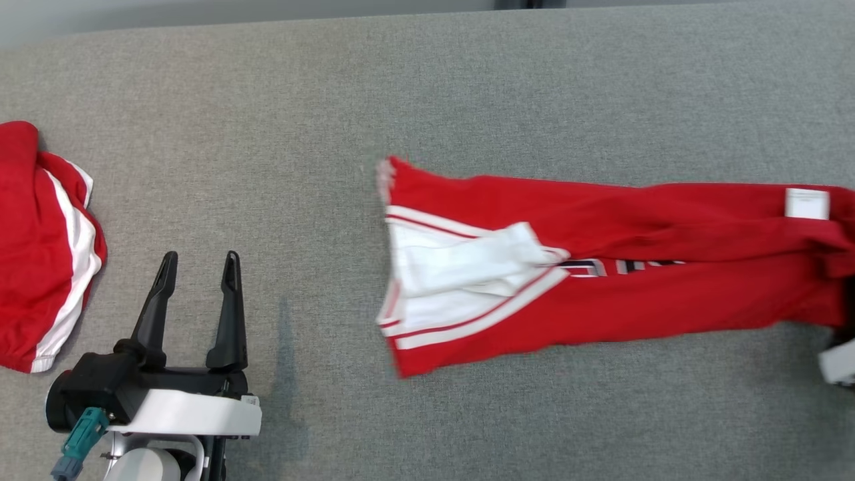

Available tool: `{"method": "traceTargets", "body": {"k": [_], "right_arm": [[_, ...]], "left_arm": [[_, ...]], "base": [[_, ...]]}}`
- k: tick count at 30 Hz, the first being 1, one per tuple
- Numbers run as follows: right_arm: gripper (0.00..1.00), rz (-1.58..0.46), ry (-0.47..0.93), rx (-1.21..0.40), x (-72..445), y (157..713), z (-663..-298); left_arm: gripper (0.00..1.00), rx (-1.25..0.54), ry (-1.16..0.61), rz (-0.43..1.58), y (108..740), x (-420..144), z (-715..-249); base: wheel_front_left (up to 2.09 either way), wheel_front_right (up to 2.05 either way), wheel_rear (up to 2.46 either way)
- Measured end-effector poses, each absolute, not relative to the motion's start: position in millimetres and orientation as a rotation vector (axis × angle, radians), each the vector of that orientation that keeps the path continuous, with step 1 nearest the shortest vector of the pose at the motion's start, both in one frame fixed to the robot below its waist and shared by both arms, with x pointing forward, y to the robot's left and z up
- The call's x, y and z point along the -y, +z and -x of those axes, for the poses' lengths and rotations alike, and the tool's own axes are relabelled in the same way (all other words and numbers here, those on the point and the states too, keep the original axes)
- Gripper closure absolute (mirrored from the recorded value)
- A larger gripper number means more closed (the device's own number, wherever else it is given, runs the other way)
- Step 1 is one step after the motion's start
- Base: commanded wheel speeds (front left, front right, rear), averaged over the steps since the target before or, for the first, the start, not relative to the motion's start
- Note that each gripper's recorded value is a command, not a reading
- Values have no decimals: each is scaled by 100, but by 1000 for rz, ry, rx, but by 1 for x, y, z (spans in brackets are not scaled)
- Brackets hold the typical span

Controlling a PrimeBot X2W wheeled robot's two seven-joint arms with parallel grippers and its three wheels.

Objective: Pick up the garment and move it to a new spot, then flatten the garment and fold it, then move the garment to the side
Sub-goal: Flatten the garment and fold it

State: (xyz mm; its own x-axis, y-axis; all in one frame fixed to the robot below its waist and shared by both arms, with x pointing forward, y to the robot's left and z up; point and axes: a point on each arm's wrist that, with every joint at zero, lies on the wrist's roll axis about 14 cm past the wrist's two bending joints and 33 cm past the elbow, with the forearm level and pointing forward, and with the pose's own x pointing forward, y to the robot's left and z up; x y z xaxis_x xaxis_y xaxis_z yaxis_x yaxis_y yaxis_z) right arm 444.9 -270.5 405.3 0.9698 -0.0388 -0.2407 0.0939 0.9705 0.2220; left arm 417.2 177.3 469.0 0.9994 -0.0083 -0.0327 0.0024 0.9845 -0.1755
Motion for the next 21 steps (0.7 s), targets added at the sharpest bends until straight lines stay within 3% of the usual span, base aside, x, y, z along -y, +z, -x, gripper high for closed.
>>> {"method": "traceTargets", "body": {"k": [4, 9, 15, 21], "right_arm": [[100, -207, -147, -231, 307, 410, -435], [100, -234, -130, -251, 299, 411, -435], [100, -289, 20, -171, 240, 452, -455], [100, -350, 245, -89, 146, 500, -462]], "left_arm": [[0, -32, -8, 177, 469, -177, -419], [0, -28, -25, 181, 470, -172, -422], [0, -19, -45, 181, 473, -166, -423], [0, -15, -60, 184, 475, -162, -422]], "base": [[0, 0, 0], [0, 0, 0], [0, 0, 0], [0, 0, 0]]}}
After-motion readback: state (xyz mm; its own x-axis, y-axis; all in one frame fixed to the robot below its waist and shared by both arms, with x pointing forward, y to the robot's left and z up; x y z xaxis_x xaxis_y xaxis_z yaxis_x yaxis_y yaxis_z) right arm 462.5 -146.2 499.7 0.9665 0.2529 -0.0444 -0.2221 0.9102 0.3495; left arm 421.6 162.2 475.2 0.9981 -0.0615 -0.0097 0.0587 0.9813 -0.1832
